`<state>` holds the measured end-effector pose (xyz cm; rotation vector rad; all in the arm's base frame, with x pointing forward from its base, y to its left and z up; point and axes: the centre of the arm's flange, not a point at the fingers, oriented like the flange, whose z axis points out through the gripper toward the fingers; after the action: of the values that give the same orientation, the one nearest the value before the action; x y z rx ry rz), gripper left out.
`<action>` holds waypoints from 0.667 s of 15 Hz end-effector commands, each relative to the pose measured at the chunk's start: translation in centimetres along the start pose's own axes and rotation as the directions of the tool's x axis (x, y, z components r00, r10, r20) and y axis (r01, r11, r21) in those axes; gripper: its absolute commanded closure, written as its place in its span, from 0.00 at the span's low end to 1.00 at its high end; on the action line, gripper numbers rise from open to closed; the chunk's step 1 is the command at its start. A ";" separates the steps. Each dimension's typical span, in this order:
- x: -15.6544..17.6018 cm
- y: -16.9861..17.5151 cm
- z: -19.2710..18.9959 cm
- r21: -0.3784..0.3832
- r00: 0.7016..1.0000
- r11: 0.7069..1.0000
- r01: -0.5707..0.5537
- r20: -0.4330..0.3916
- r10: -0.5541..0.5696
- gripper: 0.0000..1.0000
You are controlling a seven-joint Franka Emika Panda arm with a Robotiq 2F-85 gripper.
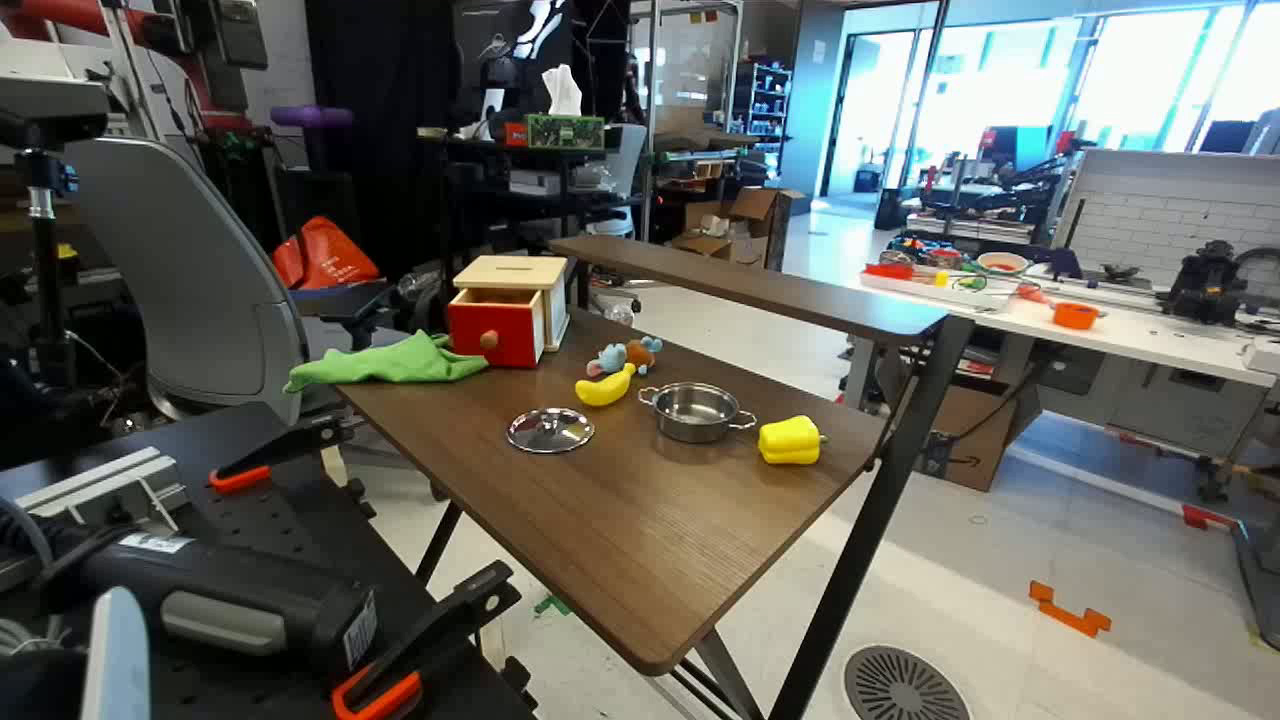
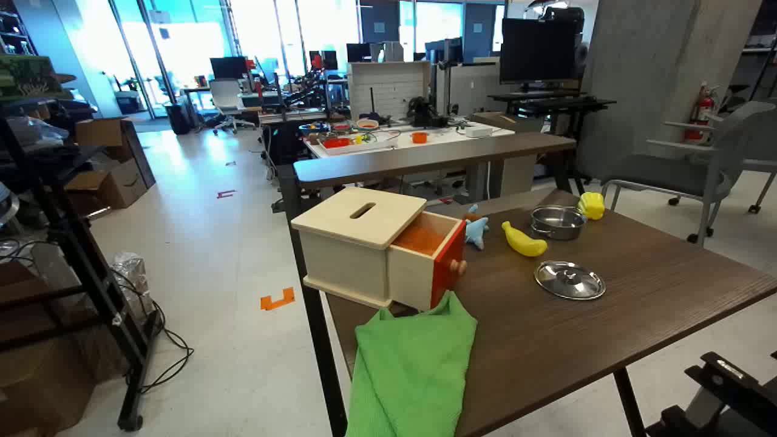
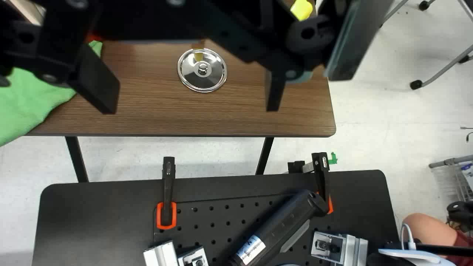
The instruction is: Move the banana to the right
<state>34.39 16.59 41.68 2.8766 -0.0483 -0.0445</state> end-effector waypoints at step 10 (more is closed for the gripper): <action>11.9 -1.3 3.9 0.118 0.982 0.989 -0.089 -0.154 0.107 0.00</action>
<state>39.65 16.61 39.40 2.9499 -0.0812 0.1610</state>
